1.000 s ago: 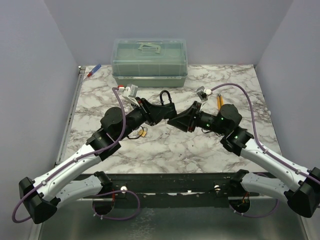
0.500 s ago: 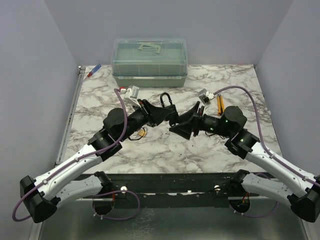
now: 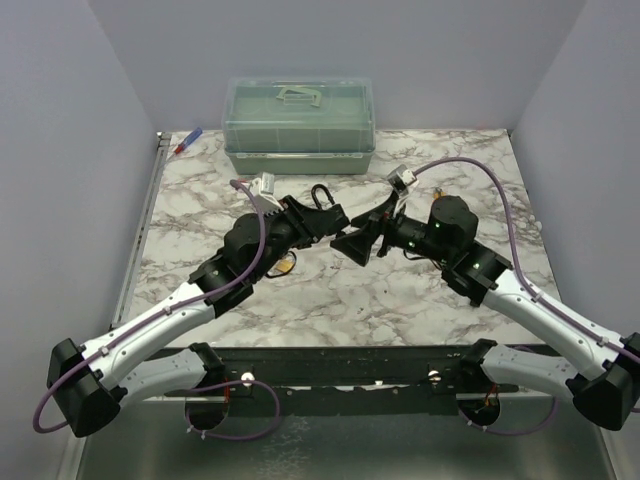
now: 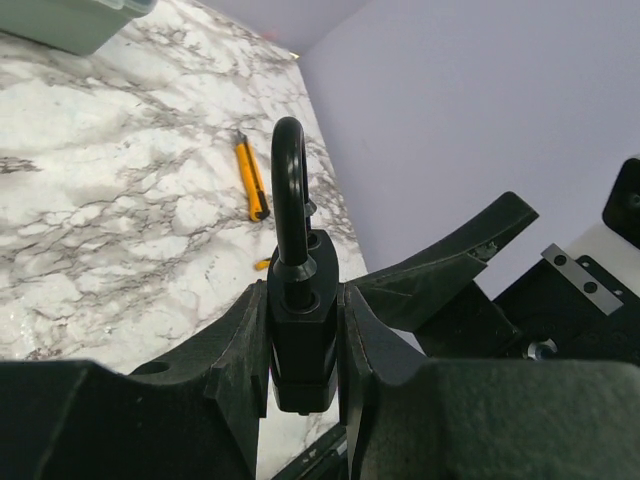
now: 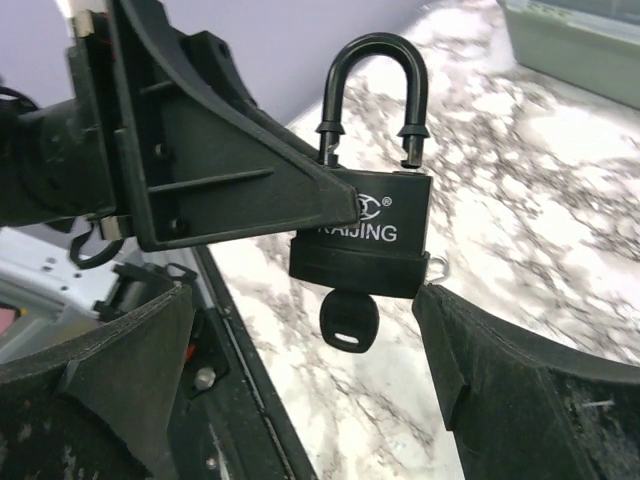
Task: Unlock with the key
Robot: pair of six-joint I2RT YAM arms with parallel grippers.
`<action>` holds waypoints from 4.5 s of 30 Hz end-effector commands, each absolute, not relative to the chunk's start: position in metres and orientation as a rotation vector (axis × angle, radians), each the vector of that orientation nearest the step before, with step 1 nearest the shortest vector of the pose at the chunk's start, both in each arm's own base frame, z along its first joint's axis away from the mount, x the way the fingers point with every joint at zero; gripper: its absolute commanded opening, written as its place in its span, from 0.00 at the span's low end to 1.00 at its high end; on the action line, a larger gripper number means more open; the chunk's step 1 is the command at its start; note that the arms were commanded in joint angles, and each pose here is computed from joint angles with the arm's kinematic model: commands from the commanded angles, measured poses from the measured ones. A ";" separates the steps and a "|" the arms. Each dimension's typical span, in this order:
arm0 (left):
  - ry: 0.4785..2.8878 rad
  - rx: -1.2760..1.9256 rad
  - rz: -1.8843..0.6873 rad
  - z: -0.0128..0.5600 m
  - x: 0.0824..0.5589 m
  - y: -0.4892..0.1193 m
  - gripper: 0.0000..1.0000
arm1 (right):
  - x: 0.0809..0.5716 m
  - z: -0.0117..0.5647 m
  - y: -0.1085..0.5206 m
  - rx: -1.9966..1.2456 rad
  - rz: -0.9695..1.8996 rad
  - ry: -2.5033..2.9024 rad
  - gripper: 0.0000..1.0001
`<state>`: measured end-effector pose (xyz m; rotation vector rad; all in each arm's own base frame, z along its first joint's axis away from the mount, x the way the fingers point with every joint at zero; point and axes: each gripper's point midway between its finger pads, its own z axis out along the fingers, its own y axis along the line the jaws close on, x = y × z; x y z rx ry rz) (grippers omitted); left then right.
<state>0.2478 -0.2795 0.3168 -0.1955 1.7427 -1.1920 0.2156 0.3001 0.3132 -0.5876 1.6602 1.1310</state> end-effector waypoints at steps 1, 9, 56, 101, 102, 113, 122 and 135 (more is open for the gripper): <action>1.678 -0.320 -1.250 0.338 0.258 -0.281 0.00 | 0.239 0.304 0.296 -0.574 0.972 1.715 1.00; 1.670 -0.346 -1.237 0.338 0.265 -0.284 0.00 | 0.267 0.286 0.295 -0.549 0.804 1.772 1.00; 1.702 -0.228 -1.120 0.304 0.253 -0.264 0.96 | 0.243 0.279 0.289 -0.510 0.906 1.667 0.01; 1.237 0.513 -1.438 0.390 0.131 -0.261 0.88 | 0.104 0.369 0.316 -0.902 1.752 1.270 0.01; 1.241 0.506 -1.435 0.389 0.133 -0.262 0.86 | 0.103 0.369 0.316 -0.908 1.759 1.268 0.01; 1.268 0.470 -1.481 0.387 0.138 -0.268 0.40 | 0.109 0.358 0.322 -0.906 1.756 1.301 0.01; 1.427 0.337 -1.463 0.354 0.157 -0.270 0.18 | 0.148 0.344 0.323 -0.778 1.525 1.417 0.01; 1.798 -0.327 -1.268 0.287 0.225 -0.251 0.17 | 0.217 0.298 0.306 -0.657 1.059 1.612 0.01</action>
